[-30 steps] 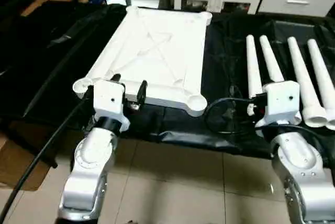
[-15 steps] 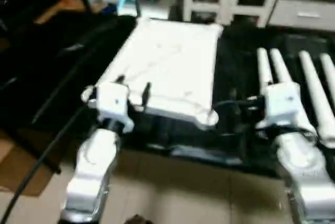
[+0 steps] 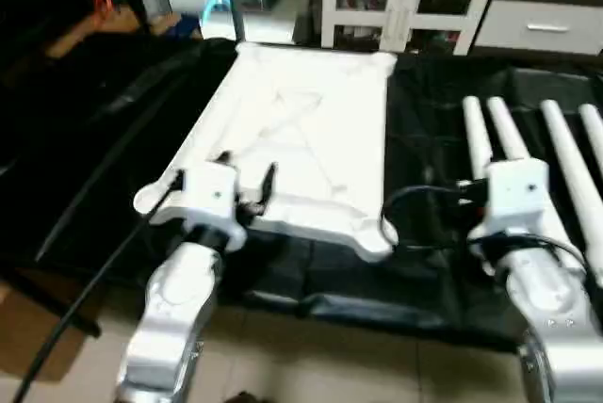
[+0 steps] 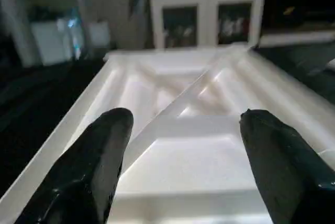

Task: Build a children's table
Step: Move to table

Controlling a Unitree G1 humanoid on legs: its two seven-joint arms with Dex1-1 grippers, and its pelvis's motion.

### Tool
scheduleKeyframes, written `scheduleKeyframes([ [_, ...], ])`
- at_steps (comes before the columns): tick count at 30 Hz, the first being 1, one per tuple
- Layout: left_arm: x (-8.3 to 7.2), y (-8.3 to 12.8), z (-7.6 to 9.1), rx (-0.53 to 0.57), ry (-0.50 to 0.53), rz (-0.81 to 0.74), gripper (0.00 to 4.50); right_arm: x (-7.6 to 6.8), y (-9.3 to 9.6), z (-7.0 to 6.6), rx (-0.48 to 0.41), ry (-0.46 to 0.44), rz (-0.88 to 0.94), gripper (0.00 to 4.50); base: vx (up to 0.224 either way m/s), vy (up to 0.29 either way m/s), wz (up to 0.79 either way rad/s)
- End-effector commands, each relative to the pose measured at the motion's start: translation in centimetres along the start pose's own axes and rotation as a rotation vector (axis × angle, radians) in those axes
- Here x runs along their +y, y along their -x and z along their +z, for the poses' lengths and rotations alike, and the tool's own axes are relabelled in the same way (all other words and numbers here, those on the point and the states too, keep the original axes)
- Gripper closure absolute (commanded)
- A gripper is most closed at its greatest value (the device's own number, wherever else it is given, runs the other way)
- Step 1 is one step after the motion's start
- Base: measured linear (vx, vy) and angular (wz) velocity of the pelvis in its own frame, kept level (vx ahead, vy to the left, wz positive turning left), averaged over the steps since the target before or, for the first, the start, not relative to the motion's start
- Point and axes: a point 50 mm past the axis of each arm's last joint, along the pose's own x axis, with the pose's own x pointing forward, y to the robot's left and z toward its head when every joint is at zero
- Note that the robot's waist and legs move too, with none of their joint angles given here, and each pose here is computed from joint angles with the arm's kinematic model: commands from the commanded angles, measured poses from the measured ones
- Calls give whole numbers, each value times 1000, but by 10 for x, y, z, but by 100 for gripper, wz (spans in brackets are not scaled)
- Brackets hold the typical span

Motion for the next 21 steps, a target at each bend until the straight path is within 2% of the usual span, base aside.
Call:
scheduleKeyframes([
  [1, -5, 0, 0, -3, 2, -12, 78, -7, 2, -3, 6, -3, -21, 26, 134, 52, 4],
  [11, -5, 0, 2, -21, 3, -6, 78, -8, 0, -2, 0, 1, -3, 26, 105, 16, -1],
  [21, -5, 0, 2, -21, -6, -6, 78, -9, -1, -1, -2, 17, -1, 26, 66, 0, -4],
])
